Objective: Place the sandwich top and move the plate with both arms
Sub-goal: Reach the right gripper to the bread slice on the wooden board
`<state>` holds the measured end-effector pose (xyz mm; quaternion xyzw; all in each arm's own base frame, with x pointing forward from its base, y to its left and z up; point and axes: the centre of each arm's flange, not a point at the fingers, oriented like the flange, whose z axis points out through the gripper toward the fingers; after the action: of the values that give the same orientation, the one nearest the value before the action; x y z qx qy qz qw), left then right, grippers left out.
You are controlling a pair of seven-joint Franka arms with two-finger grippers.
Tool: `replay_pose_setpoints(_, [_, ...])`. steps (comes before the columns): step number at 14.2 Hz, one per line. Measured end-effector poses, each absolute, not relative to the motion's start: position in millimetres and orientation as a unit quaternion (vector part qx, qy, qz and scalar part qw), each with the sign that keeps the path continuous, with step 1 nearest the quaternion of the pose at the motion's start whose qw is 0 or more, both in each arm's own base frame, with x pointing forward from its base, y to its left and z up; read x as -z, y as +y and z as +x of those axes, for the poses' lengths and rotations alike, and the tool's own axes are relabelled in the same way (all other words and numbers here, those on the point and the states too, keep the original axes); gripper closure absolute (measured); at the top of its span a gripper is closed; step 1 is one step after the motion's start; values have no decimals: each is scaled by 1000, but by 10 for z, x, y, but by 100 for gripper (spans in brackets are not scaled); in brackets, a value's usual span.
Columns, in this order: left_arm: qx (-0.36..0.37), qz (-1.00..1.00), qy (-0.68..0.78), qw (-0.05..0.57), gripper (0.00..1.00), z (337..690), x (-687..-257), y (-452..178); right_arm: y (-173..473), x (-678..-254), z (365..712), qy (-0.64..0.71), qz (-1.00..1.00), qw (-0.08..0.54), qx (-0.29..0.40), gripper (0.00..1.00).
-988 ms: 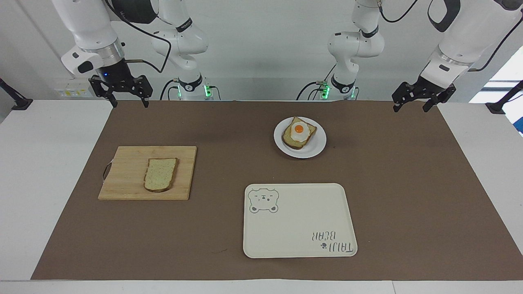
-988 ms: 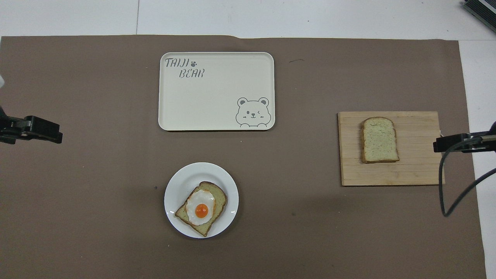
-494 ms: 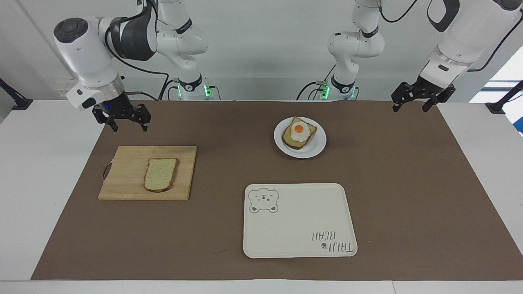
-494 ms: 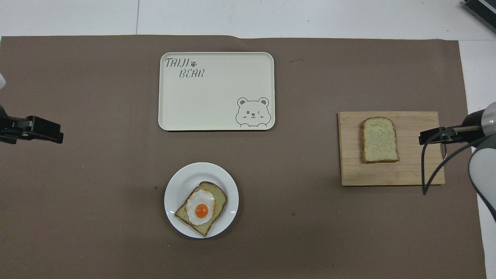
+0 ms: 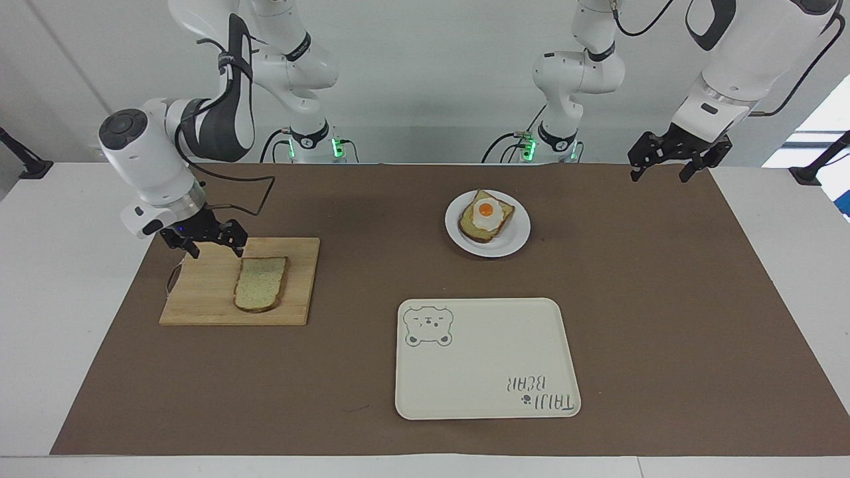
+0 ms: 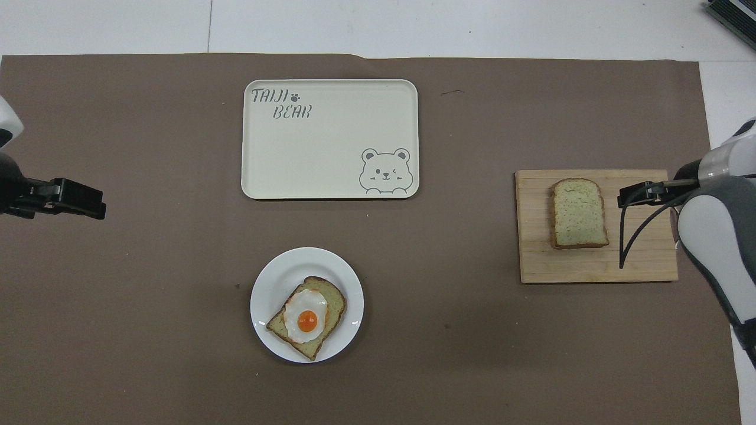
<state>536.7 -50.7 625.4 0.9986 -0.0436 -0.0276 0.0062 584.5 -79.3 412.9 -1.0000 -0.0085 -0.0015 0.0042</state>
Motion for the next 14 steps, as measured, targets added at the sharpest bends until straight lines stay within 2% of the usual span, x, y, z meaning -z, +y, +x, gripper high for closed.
replay_pose_setpoints(5, [26,996,-90,4,0,5289,-6267,-1021,-914,-3643,5878,-38,-999,35,5,0])
replay_pose_setpoints(10, [26,995,-98,13,0,5268,-6276,-1129,-966,-3206,5840,-47,-997,60,6,0])
replay_pose_setpoints(14, [30,993,-101,51,0,5246,-6282,-1228,-942,-3103,5837,-47,-997,65,0,0])
